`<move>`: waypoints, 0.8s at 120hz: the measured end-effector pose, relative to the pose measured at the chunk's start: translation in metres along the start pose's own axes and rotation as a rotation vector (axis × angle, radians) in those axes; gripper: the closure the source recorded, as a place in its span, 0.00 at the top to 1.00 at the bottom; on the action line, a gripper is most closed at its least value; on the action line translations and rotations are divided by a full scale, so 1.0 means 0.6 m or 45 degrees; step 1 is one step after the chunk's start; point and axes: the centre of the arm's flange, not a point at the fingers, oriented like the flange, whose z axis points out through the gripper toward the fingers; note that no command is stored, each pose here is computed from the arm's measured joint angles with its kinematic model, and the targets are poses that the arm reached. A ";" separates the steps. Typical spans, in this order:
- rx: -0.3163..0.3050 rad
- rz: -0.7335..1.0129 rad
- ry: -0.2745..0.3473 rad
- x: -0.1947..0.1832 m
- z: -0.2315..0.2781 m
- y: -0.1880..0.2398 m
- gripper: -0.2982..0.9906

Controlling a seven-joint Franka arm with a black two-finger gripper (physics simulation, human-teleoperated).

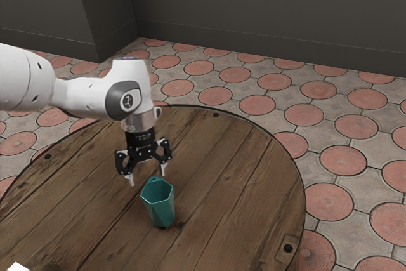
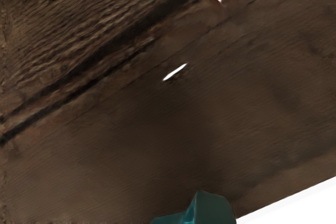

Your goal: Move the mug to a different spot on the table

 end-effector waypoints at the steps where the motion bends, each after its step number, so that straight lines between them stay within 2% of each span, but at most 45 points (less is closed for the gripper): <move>1: 0.003 0.001 -0.002 0.001 0.001 -0.001 0.74; 34: 0.090 0.081 -0.056 -0.007 0.045 -0.010 0.73; 48: 0.096 0.110 -0.079 -0.016 0.060 -0.002 0.70; 86: 0.065 0.175 -0.088 -0.034 0.064 0.018 0.39; 96: 0.064 0.179 -0.090 -0.031 0.067 0.022 0.35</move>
